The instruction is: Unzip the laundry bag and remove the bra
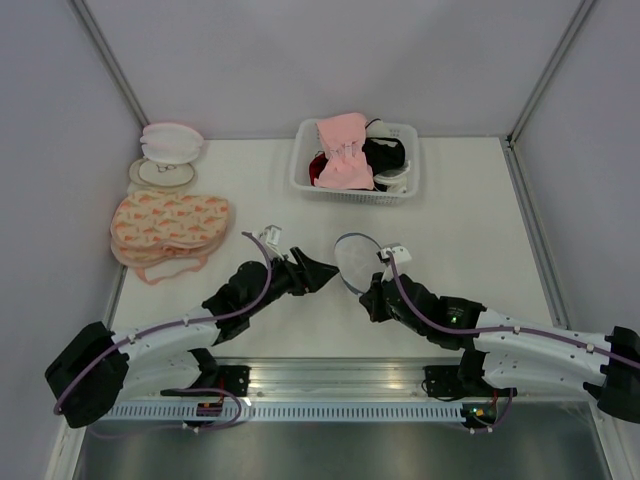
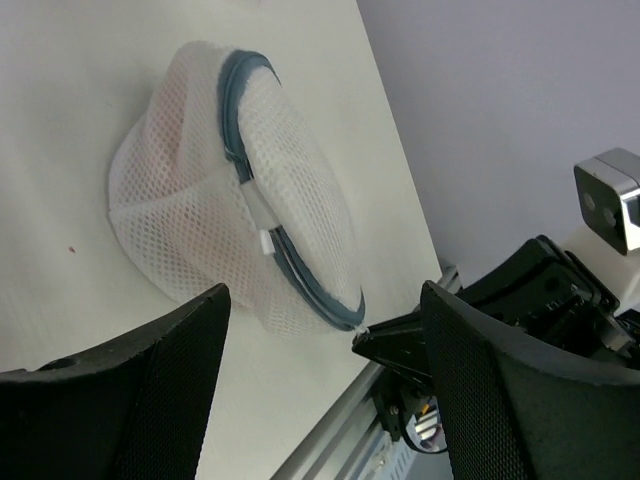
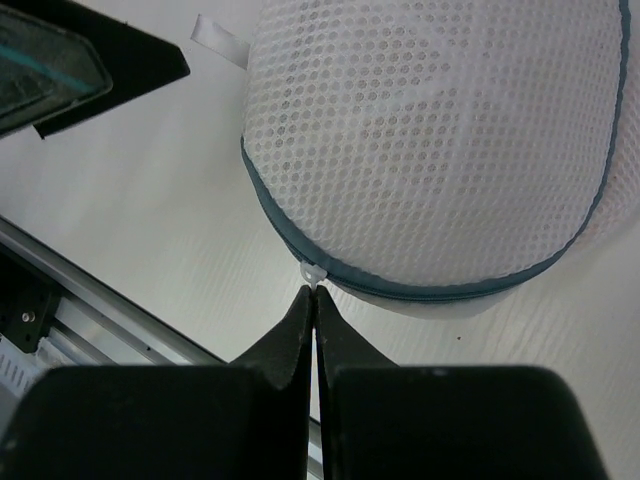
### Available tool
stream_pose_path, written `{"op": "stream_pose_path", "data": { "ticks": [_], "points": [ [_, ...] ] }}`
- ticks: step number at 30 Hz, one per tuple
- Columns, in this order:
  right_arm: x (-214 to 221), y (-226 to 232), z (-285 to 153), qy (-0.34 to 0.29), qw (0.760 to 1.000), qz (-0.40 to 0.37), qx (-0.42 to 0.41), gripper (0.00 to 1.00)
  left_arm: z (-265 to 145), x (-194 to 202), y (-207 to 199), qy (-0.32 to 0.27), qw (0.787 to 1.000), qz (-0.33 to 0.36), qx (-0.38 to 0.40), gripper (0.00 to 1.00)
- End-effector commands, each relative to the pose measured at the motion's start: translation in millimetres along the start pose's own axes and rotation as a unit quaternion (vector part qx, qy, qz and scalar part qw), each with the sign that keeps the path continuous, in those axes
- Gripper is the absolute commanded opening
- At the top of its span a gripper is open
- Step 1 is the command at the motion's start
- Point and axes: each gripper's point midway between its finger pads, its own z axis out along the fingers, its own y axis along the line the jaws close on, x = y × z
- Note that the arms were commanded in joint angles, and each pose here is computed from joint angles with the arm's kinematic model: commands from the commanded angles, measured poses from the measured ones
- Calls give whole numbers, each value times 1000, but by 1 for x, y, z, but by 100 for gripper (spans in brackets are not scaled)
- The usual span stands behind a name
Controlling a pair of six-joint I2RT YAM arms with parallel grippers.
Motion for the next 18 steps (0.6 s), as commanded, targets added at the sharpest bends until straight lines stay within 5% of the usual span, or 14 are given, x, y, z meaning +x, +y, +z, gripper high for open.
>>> {"op": "stream_pose_path", "data": {
  "ticks": [1, 13, 18],
  "points": [
    [-12, 8, 2, -24, 1000, -1, -15, 0, -9, 16, -7, 29, 999, -35, 7, 81],
    [-11, 41, 5, -16, 995, -1, -95, 0, 9, 53, -32, 75, 993, -79, 39, 83],
    [-5, 41, 3, -3, 995, -7, -99, 1, 13, 52, -34, 72, 994, -78, 36, 69]
  ]
}}
